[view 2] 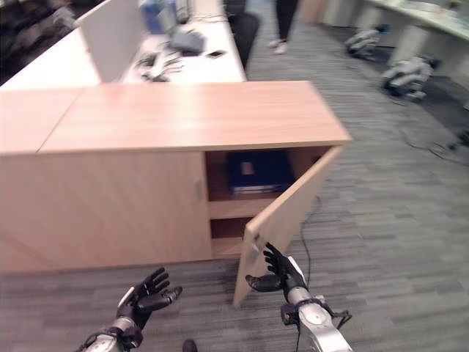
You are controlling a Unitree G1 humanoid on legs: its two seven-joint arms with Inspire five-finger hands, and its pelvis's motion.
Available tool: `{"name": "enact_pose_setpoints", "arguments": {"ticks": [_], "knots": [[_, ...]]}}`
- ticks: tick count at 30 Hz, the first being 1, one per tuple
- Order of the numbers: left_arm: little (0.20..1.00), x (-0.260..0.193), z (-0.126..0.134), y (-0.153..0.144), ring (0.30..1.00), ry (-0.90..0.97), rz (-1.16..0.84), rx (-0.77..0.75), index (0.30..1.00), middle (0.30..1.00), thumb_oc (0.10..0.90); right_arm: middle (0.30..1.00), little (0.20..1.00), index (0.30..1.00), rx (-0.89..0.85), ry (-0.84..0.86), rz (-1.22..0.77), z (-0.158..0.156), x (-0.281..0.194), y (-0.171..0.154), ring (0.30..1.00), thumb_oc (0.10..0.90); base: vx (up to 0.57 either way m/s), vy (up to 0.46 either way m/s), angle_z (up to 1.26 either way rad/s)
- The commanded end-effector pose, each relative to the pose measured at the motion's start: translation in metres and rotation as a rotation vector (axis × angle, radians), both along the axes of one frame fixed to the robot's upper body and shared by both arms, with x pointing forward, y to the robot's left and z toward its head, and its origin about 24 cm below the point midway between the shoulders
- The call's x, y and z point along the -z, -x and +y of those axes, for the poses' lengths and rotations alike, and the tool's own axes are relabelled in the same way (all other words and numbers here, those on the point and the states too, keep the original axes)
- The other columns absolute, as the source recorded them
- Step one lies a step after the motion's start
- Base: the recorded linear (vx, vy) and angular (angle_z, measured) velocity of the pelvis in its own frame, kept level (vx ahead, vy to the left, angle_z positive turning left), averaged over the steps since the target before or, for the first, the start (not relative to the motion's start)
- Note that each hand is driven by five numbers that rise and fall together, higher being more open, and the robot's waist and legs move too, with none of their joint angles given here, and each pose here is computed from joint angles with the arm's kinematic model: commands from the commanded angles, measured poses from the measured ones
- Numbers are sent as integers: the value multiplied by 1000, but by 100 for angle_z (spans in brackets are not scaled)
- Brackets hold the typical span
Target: Put the empty folder in the office cabinet
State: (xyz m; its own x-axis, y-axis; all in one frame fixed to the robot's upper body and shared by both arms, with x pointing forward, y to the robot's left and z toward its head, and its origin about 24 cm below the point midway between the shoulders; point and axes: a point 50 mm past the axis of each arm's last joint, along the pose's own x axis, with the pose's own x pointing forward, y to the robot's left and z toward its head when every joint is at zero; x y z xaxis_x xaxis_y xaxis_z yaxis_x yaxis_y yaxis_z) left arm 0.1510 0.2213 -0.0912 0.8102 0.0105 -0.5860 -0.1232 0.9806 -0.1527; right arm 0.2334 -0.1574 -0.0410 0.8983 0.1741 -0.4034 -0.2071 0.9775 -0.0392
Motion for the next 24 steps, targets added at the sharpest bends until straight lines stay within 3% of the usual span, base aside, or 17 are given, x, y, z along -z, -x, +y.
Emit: {"name": "enact_pose_setpoints", "arguments": {"ticks": [1,4,8,14,19,21,22,24], "knots": [[900,-47,13,-42,900,-99,-261,58,900,900,800,900,900,900,-348,-216,-385,99,-86,-49,900,800,-36,147,82],[900,-52,9,-50,900,-62,-287,26,900,900,800,900,900,900,-387,-237,-448,124,-109,-60,900,800,8,55,139],[900,-59,4,-65,900,-76,-323,89,900,900,800,900,900,900,-663,-161,-709,168,-170,-55,900,800,122,-102,193],[900,-56,-4,-63,900,-76,-315,168,900,900,800,900,900,900,-781,-223,-751,179,-187,-40,900,800,113,-74,127],[900,-54,2,-51,900,-85,-295,171,900,900,800,900,900,900,-711,-152,-572,140,-138,-44,900,800,22,-38,2],[900,-53,5,-46,900,-86,-294,159,900,900,800,900,900,900,-581,-72,-419,95,-94,-39,900,800,-11,-37,-17],[900,-53,5,-45,900,-85,-293,161,900,900,800,900,900,900,-580,-72,-417,95,-93,-38,900,800,-7,-41,-30],[900,-51,6,-42,900,-84,-286,154,900,900,800,900,900,900,-444,1,-270,51,-53,-23,900,800,7,-43,-42]]}}
